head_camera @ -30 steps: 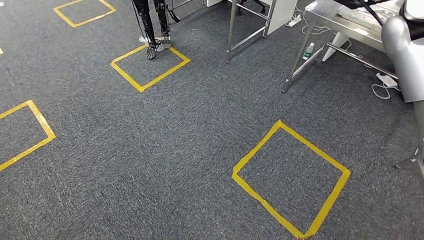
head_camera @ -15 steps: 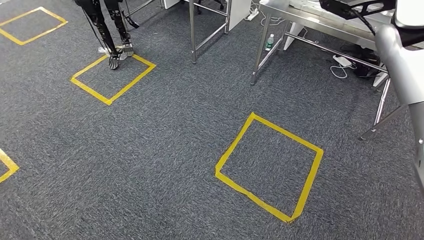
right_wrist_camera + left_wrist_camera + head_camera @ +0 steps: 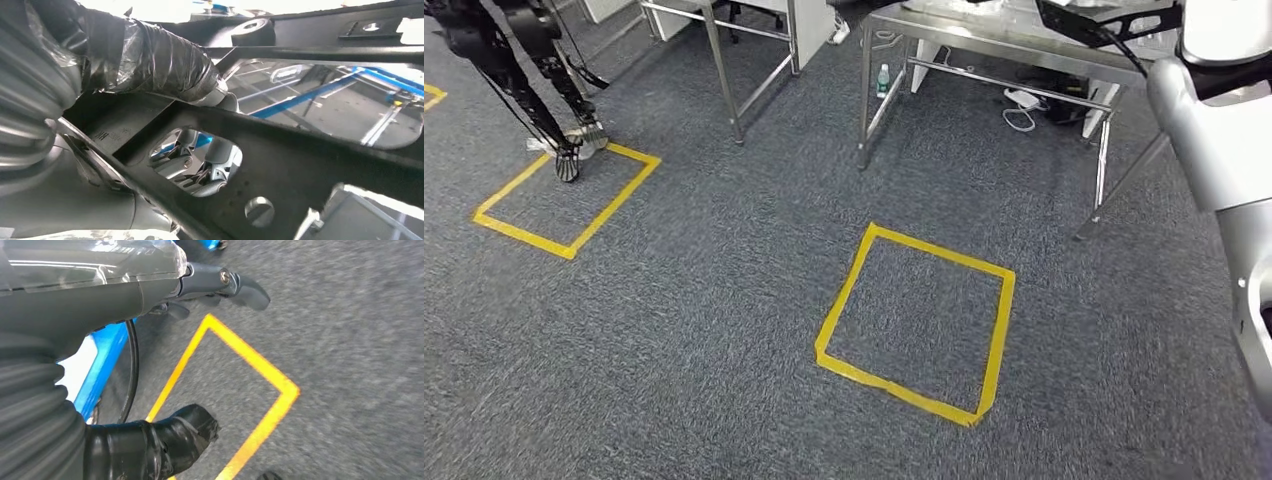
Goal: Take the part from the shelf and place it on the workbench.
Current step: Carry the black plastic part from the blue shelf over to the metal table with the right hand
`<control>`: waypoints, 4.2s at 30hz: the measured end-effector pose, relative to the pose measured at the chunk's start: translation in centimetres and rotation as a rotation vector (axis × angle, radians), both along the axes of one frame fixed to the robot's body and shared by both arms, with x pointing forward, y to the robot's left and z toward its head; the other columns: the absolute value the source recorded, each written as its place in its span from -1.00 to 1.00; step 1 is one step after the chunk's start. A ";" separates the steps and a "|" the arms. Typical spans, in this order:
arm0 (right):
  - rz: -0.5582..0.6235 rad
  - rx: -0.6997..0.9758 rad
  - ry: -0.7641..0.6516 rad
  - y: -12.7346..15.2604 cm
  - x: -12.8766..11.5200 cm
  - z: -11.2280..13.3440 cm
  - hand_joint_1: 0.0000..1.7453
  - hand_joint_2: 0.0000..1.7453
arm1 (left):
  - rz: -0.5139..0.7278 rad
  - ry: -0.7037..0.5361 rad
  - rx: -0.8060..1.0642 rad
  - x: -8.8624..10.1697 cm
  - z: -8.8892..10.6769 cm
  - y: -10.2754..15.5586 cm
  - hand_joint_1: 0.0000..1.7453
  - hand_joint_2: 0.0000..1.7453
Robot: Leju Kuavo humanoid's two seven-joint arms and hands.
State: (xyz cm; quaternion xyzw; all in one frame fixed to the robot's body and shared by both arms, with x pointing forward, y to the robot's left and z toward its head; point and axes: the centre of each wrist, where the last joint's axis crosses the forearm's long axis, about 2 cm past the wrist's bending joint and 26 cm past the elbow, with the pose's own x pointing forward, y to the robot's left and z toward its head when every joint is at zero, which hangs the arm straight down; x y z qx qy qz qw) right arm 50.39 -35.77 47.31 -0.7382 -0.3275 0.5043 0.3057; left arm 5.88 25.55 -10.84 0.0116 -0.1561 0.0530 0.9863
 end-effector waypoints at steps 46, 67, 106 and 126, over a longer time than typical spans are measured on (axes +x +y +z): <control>0.170 -0.088 0.032 9.2 0.4 0.1 1.00 1.00 | 0.002 0.007 0.003 0.1 0.0 0.3 -1.00 1.00; 0.214 -0.094 0.061 10.4 0.5 -0.6 1.00 1.00 | -0.007 0.031 0.037 -0.1 0.0 0.5 -1.00 1.00; 0.211 -0.088 0.129 9.3 0.8 -2.4 1.00 1.00 | 0.021 0.105 0.043 -0.3 -0.1 0.6 -1.00 1.00; 0.220 -0.086 0.130 10.2 0.8 -2.3 1.00 1.00 | 0.022 0.094 0.039 0.1 0.0 0.6 -1.00 1.00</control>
